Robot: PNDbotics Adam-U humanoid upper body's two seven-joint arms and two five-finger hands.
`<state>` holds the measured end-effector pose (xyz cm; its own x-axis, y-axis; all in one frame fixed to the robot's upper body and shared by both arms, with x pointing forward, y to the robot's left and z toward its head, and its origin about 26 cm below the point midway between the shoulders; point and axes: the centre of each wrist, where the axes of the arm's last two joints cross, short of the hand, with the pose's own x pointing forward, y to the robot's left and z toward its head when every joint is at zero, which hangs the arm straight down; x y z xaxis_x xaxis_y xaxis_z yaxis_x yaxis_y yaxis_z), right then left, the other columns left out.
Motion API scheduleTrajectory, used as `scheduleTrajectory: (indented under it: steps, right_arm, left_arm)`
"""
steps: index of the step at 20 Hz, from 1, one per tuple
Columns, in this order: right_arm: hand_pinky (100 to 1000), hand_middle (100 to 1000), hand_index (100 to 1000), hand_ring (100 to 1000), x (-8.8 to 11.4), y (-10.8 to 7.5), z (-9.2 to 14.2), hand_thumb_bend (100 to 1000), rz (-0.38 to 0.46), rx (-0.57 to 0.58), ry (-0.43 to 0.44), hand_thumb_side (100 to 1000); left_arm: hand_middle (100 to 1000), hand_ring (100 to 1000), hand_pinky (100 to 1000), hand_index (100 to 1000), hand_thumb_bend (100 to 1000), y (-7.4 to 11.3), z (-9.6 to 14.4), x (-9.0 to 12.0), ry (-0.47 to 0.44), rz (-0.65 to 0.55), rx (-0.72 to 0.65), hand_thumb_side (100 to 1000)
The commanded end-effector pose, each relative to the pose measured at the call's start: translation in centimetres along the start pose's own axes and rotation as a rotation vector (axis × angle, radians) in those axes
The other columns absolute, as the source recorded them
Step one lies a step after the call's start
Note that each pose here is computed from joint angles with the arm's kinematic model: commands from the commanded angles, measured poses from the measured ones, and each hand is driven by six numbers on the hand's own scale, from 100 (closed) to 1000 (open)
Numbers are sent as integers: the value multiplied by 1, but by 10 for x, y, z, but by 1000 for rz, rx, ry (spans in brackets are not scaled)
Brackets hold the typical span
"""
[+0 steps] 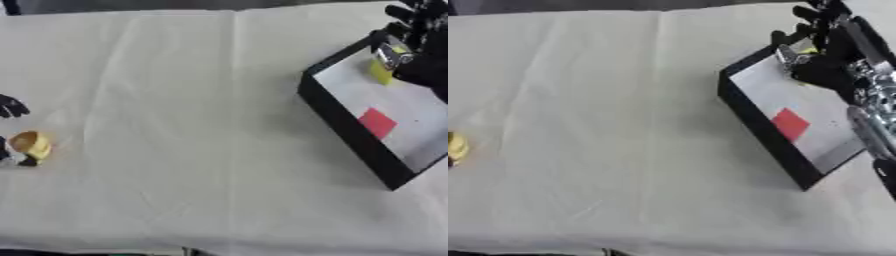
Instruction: Pick up the objects with one hand, pass them to the other hand, and then place them into the box on the other side of the table.
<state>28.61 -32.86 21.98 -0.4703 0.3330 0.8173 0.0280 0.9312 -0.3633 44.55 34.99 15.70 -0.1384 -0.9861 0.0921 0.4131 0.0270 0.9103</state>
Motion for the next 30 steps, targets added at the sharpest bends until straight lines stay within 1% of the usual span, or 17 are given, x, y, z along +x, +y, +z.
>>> scheduleTrajectory:
  steps: [1,2,4,5,6,7,8,9,11,14,17,23,30]
  right_arm:
    - [1000,995,1000,1000,8,-3,-1,162,24,1,-22,109]
    - [1000,995,1000,1000,8,-3,-1,162,25,0,-21,108]
    - [1000,994,1000,1000,8,-4,-1,159,26,-2,-20,112]
    - [1000,994,1000,1000,8,-4,0,161,26,-3,-20,107]
    - [1000,995,1000,1000,8,-4,0,160,26,-4,-20,108]
    - [1000,995,1000,1000,7,-4,0,158,26,-5,-19,108]
    - [1000,995,1000,1000,7,-4,0,158,26,-6,-18,108]
    - [1000,995,1000,1000,7,-5,0,158,25,-7,-17,108]
    - [1000,995,1000,1000,7,-5,1,158,25,-9,-16,108]
    - [1000,994,1000,1000,7,-5,1,157,26,-11,-15,107]
    - [1000,994,1000,1000,7,-6,1,155,25,-11,-18,105]
    - [1000,994,1000,1000,7,-6,2,150,24,-12,-17,105]
    - [1000,994,1000,1000,7,-6,2,149,18,-10,-18,106]
  left_arm:
    - [702,786,820,743,685,13,6,-7,21,-28,-31,202]
    - [698,786,819,728,654,13,7,-7,22,-34,-46,206]
    - [685,784,819,703,624,14,7,-5,25,-48,-73,199]
    - [679,780,818,688,583,15,7,-5,24,-52,-87,203]
    - [676,777,818,677,561,15,8,-5,22,-55,-99,194]
    - [669,773,817,657,516,15,8,-4,20,-57,-111,176]
    - [666,771,817,649,502,16,8,-4,18,-59,-122,177]
    - [650,761,814,613,463,16,8,-3,16,-61,-130,129]
    - [633,750,809,575,435,17,9,-3,15,-62,-143,100]
    - [615,740,806,538,416,21,11,-1,-1,-67,-152,100]
    - [595,724,801,513,413,30,15,2,-25,-70,-138,100]
    - [540,674,788,465,372,58,29,18,-88,-89,-31,100]
    - [527,664,784,450,336,77,37,35,-142,-99,63,100]
